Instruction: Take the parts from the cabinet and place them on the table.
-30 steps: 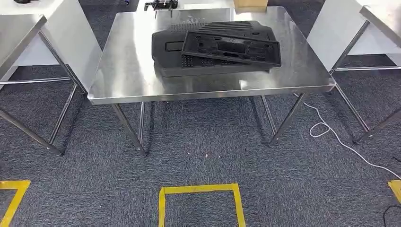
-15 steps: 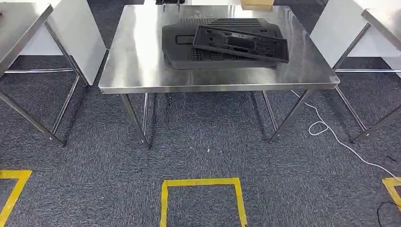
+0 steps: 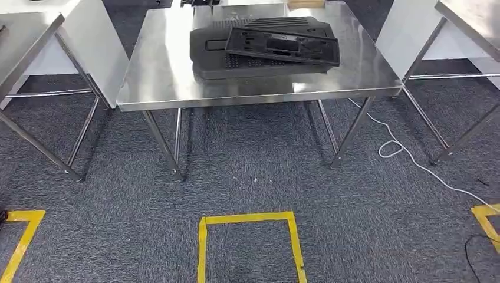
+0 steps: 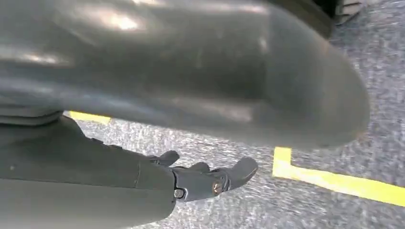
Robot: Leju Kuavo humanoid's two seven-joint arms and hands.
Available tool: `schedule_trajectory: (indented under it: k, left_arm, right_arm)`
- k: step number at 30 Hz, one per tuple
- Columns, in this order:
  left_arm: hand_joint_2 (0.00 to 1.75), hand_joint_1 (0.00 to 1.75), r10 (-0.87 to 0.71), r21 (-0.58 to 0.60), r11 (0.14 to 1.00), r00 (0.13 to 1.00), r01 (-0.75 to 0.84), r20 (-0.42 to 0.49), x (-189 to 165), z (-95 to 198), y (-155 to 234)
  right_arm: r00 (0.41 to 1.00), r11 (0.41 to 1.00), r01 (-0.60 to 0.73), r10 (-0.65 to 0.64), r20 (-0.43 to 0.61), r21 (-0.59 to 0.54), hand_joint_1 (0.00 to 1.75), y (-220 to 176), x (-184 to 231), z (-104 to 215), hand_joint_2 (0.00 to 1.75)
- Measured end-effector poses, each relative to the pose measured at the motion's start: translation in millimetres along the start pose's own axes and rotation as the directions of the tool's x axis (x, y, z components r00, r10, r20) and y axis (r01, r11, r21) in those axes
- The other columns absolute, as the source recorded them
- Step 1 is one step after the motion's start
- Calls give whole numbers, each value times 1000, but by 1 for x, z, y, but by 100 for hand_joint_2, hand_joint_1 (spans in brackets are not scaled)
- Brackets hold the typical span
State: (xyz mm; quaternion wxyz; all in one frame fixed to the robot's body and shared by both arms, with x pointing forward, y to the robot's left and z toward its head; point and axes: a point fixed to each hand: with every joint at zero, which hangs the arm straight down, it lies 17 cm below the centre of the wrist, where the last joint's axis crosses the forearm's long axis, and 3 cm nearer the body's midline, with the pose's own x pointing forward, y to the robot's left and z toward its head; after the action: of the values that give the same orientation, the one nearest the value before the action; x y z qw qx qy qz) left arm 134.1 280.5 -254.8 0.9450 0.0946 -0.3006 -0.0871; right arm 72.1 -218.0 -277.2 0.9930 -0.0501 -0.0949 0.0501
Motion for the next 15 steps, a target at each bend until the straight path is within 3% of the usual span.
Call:
schedule_trajectory:
  k: [15]
  left_arm:
    - [0, 0, 1, 8, 1000, 1000, -1, 6, 5, -2, 2]
  right_arm:
    - [1000, 1000, -20, 20, -1, 3, 0, 2, -3, 0, 0]
